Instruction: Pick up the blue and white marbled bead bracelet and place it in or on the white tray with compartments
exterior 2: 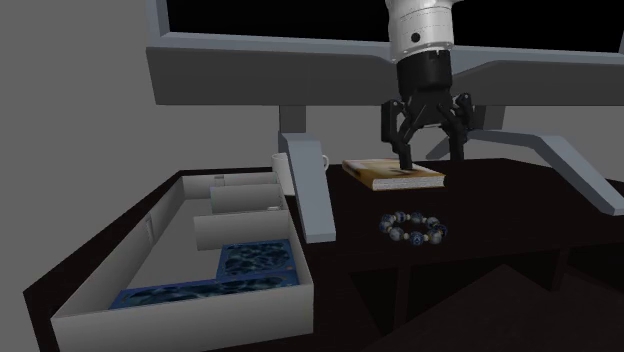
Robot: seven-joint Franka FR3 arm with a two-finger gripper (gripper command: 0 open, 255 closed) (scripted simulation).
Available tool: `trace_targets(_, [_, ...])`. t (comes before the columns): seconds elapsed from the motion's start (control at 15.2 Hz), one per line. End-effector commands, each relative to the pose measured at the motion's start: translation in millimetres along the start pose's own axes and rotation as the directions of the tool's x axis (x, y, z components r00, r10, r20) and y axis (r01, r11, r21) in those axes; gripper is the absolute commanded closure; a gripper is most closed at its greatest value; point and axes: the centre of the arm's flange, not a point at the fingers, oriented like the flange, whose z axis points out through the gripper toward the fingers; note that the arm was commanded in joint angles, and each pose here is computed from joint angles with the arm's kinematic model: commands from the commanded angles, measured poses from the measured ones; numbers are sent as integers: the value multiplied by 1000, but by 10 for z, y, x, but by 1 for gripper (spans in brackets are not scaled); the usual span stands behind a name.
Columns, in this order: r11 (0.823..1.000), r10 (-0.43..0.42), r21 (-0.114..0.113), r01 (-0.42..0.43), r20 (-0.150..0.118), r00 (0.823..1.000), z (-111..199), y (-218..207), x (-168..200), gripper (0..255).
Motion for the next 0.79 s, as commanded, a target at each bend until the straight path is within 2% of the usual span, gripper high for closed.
trace_targets(0.0, [1000,26,-3,-26,24,999,270,-48,37,0])
trace_targets(0.13, [999,46,-6,-46,43,998,480,-100,53,0])
trace_targets(0.73, [999,46,-6,-46,43,998,880,-98,35,0])
